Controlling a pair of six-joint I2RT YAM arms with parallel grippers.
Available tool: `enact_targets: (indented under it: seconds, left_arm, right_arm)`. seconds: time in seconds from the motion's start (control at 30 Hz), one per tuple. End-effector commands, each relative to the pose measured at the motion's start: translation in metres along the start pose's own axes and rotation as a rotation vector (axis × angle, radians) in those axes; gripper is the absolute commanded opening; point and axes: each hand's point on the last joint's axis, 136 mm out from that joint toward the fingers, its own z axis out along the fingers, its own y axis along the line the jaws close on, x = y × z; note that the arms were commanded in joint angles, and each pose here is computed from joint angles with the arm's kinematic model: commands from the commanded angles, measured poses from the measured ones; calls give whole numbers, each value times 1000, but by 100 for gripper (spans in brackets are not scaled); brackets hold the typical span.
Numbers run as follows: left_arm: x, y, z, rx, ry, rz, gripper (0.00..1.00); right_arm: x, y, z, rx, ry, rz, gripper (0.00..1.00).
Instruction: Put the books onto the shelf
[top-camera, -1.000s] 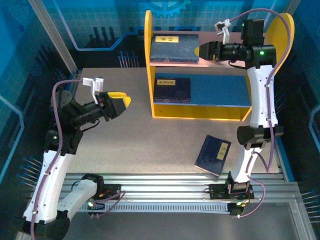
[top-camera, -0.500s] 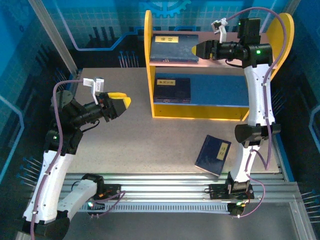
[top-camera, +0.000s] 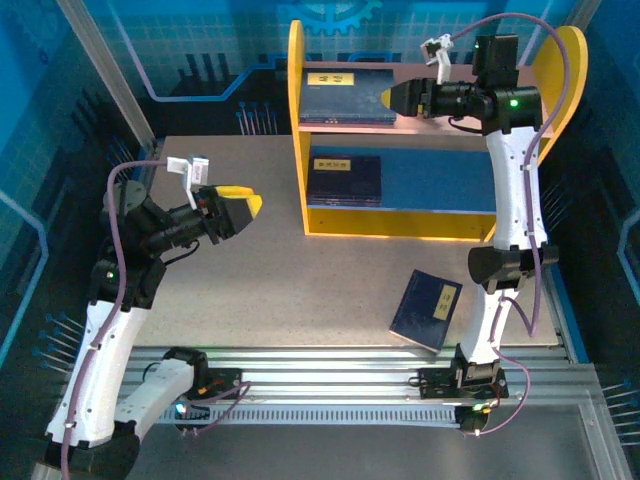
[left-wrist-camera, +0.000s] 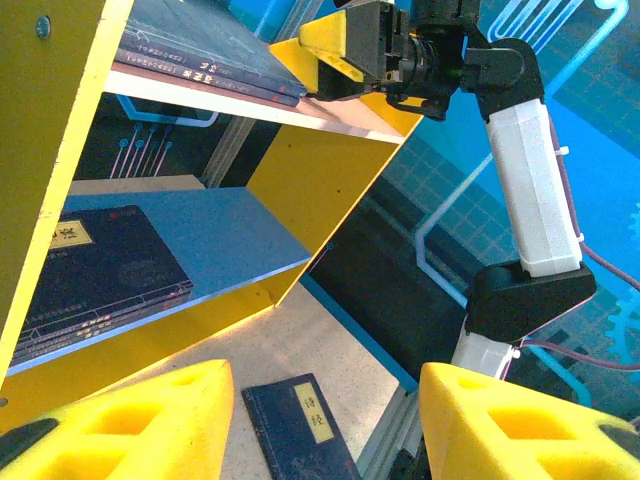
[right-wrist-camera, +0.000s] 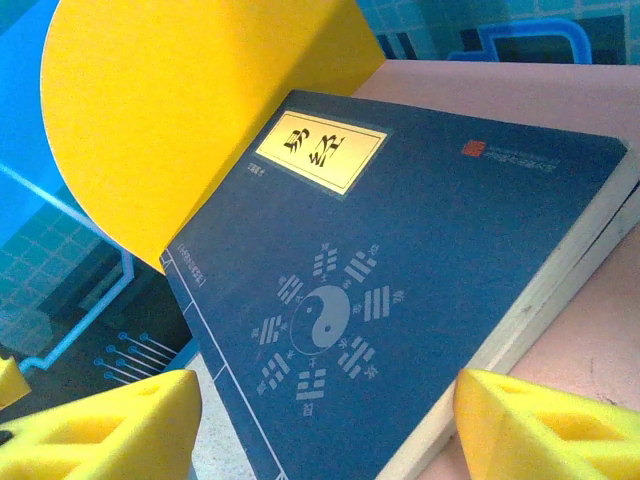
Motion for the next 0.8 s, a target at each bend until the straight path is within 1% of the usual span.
enact_targets:
  seconds: [0.0, 0.23, 0.4, 0.77]
  left_arm:
    - [-8, -11, -6, 3, -24, 49, 53]
    - [-8, -10, -6, 1, -23, 51, 53]
    - [-7, -9, -5, 1, -21, 47, 53]
    - [-5, -7, -5, 0, -22, 47, 53]
  right_arm:
    - [25, -14, 24, -17, 93, 120, 69]
    - [26, -4, 29, -46, 102, 111, 69]
    - [27, -2, 27, -34, 103, 105, 69]
    - [27, -23, 6, 46, 82, 134, 69]
